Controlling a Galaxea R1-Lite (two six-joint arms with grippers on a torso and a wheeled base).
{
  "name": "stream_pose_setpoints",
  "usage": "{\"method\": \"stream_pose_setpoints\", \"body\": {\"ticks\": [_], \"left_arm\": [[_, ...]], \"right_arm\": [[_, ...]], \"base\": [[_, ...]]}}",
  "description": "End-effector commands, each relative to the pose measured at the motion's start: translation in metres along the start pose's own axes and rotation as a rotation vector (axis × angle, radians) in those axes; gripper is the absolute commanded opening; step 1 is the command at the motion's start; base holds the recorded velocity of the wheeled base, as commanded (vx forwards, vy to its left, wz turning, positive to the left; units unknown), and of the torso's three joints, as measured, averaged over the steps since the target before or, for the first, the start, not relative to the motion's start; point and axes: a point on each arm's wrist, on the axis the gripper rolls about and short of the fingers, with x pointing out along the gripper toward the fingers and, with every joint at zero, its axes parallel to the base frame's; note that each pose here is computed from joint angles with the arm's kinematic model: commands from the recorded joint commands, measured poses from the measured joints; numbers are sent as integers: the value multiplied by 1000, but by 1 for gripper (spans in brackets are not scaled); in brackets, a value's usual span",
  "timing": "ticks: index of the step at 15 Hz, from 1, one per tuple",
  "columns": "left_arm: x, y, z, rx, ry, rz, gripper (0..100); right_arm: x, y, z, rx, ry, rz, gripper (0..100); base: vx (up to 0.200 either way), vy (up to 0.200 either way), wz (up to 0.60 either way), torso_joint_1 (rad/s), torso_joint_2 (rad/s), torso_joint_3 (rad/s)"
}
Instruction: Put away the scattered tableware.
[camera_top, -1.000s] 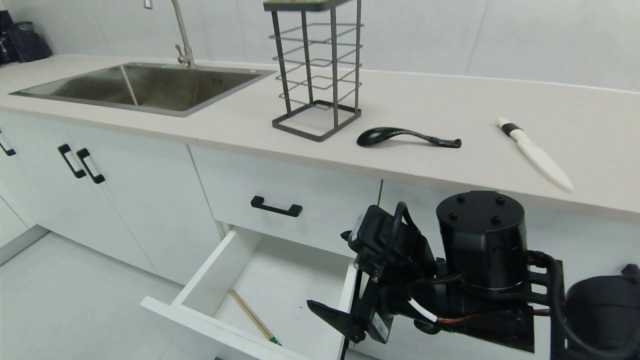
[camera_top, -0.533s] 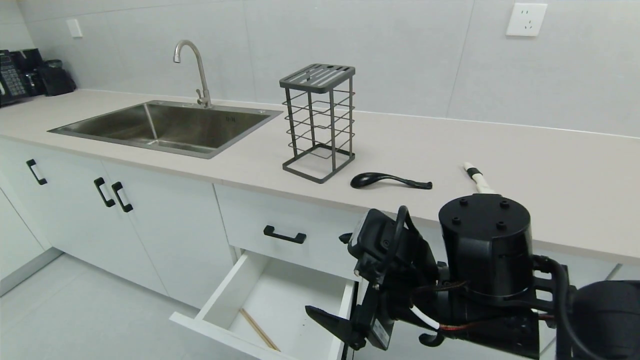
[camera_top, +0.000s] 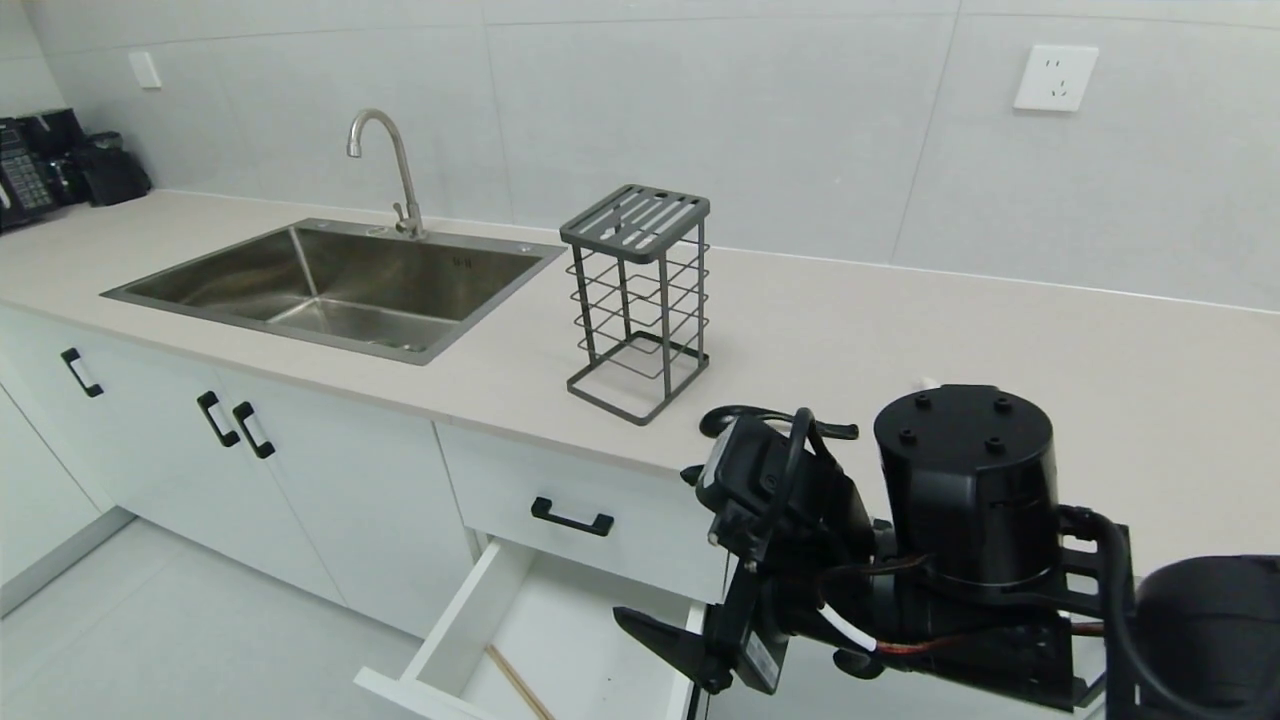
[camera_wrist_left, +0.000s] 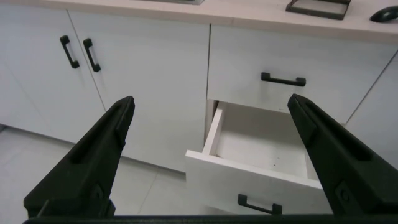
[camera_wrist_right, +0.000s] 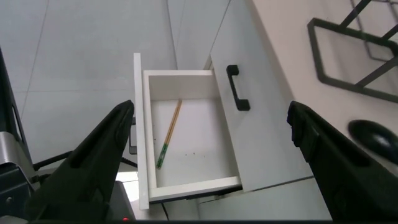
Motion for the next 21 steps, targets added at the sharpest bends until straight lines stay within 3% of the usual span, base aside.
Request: {"method": "stream_pose_setpoints", "body": {"ticks": [1,13,21], "left_arm": [[0,0,0,0,2,1,100],[0,0,0,0,2,-1,100],[0,0,0,0,2,-1,100]], "right_arm": [[2,0,-1,0,5,1,100],[15,-7,-9,11,39,-6,100],[28,-20,-21,38,146,-12,100]], "base": [[0,0,0,256,-500,-256],[0,0,0,280,-560,-281],[0,0,0,24,-49,-22]]}}
